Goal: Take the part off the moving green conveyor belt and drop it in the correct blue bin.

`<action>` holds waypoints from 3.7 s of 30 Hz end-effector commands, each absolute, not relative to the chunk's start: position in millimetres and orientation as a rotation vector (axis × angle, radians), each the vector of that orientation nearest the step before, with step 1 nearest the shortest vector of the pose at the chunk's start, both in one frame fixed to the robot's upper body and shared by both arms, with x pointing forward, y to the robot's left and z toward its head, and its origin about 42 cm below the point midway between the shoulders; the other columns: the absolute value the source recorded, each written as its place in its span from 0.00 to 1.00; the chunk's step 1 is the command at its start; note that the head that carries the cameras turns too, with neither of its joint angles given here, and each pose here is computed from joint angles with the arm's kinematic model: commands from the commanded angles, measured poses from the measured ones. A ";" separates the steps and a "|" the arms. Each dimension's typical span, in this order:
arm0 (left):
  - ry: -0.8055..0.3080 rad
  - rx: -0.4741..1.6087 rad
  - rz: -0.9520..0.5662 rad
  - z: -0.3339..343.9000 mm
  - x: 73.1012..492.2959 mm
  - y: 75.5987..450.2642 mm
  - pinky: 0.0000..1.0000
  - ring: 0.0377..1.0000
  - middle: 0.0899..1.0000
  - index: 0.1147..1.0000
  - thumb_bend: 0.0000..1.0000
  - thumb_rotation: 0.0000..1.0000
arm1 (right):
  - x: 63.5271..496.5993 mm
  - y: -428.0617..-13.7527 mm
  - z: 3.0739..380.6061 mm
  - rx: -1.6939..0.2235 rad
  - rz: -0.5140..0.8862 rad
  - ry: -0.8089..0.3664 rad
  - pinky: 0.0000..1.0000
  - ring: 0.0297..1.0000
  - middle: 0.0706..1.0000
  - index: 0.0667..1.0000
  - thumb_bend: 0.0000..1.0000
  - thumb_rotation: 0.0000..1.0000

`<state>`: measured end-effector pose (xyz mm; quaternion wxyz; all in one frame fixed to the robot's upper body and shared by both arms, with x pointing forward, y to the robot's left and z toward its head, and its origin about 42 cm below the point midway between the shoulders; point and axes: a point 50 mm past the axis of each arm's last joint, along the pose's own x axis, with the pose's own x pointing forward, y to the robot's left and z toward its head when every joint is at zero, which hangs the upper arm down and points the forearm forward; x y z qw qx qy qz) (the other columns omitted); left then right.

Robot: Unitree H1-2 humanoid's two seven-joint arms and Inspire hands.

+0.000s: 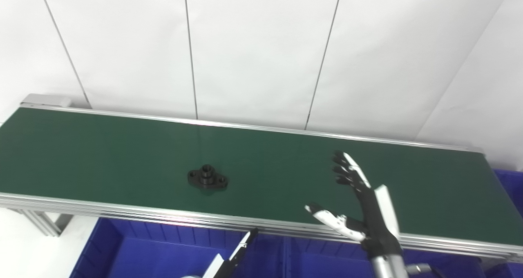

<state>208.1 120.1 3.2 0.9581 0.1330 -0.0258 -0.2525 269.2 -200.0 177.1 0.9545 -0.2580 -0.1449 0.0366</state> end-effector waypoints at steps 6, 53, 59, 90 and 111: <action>-0.113 0.249 -0.532 12.0 217.8 116.1 1.00 1.00 1.00 1.00 0.74 0.92 | 297.4 -184.2 208.1 -0.593 0.105 -0.369 0.77 0.84 0.88 0.90 0.70 0.48; -0.121 0.257 -0.571 8.1 213.1 83.1 1.00 1.00 1.00 1.00 0.75 0.85 | 441.5 -136.3 182.9 -1.190 0.432 -0.175 0.85 0.85 0.86 0.91 0.75 0.43; -0.130 0.262 -0.569 9.0 212.3 80.4 1.00 1.00 1.00 1.00 0.77 0.85 | 449.2 -135.0 174.3 -1.237 0.460 -0.149 0.85 0.84 0.85 0.90 0.75 0.40; -0.157 0.248 -0.545 14.1 211.3 72.0 1.00 1.00 1.00 1.00 0.75 0.84 | 424.9 -138.5 138.5 -1.371 0.525 -0.134 0.35 0.37 0.45 0.51 0.51 0.00; -0.157 0.238 -0.554 15.7 212.1 72.7 1.00 1.00 1.00 1.00 0.75 0.84 | 389.9 -112.1 194.4 -1.219 0.477 -0.360 0.28 0.34 0.44 0.53 0.51 0.00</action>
